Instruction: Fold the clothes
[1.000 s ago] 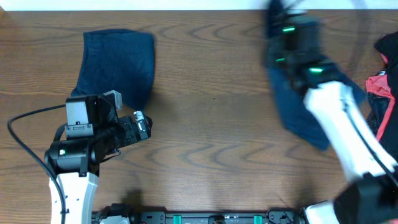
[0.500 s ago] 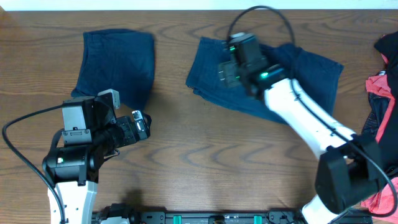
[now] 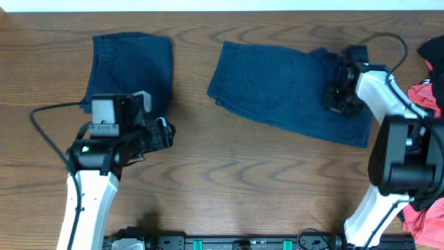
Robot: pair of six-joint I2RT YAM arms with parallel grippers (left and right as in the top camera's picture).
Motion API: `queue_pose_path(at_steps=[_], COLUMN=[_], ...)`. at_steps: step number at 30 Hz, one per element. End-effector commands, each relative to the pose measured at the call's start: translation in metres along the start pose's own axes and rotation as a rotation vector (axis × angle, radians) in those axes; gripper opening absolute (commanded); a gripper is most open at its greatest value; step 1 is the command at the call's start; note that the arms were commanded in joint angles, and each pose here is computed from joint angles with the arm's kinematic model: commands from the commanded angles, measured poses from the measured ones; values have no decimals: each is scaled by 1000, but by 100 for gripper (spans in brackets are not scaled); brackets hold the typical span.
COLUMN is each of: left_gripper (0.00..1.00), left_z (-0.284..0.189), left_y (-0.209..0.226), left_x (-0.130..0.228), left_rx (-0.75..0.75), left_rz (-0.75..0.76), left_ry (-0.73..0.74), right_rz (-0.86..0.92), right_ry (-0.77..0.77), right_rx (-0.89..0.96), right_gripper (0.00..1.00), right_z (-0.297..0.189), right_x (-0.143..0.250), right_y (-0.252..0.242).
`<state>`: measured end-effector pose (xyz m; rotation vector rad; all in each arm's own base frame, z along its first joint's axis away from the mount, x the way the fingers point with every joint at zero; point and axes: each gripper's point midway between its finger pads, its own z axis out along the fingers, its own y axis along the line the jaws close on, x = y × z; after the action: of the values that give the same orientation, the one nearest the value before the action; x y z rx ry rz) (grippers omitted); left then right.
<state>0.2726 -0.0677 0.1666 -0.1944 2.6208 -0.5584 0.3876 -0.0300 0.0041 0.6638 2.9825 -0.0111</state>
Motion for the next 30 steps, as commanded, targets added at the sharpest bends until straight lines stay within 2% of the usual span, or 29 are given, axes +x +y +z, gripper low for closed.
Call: queue_pose_path(at_steps=[1, 4, 7, 9, 13, 14, 19, 22, 25, 30], left_gripper=[60, 60, 61, 61, 62, 66, 72, 73, 63, 60], left_z=[3, 8, 10, 11, 20, 23, 46, 62, 82, 126], left_y=[-13, -20, -24, -27, -27, -27, -41, -54, -61, -90], left_x=[-7, -9, -11, -11, -13, -14, -23, -35, -53, -60], left_rx=[31, 43, 53, 58, 32, 18, 28, 54, 39, 102], left_rz=[42, 65, 81, 90, 112, 121, 178, 219, 252, 279], left_ry=[-8, -10, -18, -17, -14, -15, -32, -68, -132, -166], right_rz=[53, 62, 68, 84, 125, 125, 138, 66, 25, -37], right_ry=[81, 151, 229, 259, 255, 248, 146, 34, -82, -234], right_rx=[12, 124, 217, 229, 180, 147, 24, -101, -244, -443], right_gripper=[31, 30, 20, 20, 20, 21, 22, 29, 42, 57], right_z=[24, 51, 71, 76, 64, 58, 16, -18, -61, -137], right_x=[9, 21, 38, 43, 38, 35, 13, -7, -21, -25], right_y=[-14, -39, -62, -70, -78, -76, -68, -48, -25, 4])
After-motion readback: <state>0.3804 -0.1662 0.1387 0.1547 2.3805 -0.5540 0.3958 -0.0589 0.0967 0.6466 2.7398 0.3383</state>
